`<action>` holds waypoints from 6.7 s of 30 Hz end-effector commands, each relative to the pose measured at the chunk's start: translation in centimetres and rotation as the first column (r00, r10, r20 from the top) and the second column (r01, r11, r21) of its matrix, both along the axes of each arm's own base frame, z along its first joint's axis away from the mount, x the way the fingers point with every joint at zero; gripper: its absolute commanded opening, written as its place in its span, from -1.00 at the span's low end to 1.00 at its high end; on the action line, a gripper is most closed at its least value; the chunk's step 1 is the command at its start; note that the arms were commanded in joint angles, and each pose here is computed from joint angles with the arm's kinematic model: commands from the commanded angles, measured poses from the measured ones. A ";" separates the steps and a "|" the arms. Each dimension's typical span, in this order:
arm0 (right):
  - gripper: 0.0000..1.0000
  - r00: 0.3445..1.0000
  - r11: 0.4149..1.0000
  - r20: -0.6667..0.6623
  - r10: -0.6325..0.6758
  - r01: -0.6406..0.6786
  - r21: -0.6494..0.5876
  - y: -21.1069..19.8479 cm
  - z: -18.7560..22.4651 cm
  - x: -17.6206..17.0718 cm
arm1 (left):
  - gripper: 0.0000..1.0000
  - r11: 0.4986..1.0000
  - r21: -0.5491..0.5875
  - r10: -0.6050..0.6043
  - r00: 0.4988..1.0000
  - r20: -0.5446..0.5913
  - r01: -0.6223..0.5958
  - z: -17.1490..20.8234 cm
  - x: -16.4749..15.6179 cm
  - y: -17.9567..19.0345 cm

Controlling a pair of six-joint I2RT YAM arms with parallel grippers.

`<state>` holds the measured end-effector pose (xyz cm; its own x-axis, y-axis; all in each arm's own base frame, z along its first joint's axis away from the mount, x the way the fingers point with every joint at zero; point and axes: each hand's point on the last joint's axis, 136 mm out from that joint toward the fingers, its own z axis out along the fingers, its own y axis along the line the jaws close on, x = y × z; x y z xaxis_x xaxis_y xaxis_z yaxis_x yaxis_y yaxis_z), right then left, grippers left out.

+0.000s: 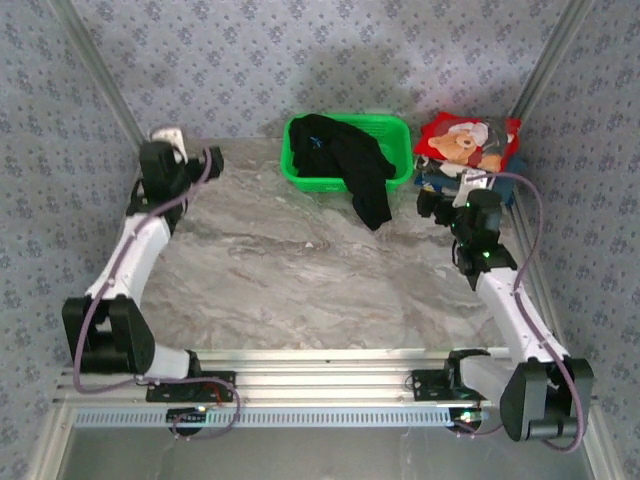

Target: Fold and stack the t-shirts

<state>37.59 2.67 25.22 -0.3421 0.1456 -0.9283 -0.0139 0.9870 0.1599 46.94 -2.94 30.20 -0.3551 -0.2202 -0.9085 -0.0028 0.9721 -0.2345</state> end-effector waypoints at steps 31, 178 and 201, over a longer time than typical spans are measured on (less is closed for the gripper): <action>1.00 0.839 0.934 -0.411 0.357 -0.323 0.154 19.1 -0.8 9.0 | -0.75 0.970 -0.238 -0.211 0.685 -0.697 0.056 -21.2 9.9 -17.0; -1.00 0.329 0.586 -0.515 0.792 -0.169 0.793 30.8 -2.5 -13.0 | 0.86 0.825 -0.432 0.000 0.764 -0.645 -0.365 -13.4 -30.8 -4.2; 0.24 0.368 0.745 -0.659 0.656 -0.173 0.645 29.0 -2.9 -14.5 | 0.84 0.772 -0.528 -0.154 0.701 -0.696 -0.354 -18.5 -33.8 -6.6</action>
<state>22.71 35.05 25.98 -0.9991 0.0270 -0.0332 -0.0119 0.5704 0.8213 13.27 -8.55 11.87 -0.7261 -0.6763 -0.1245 -0.4920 0.6374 -0.5930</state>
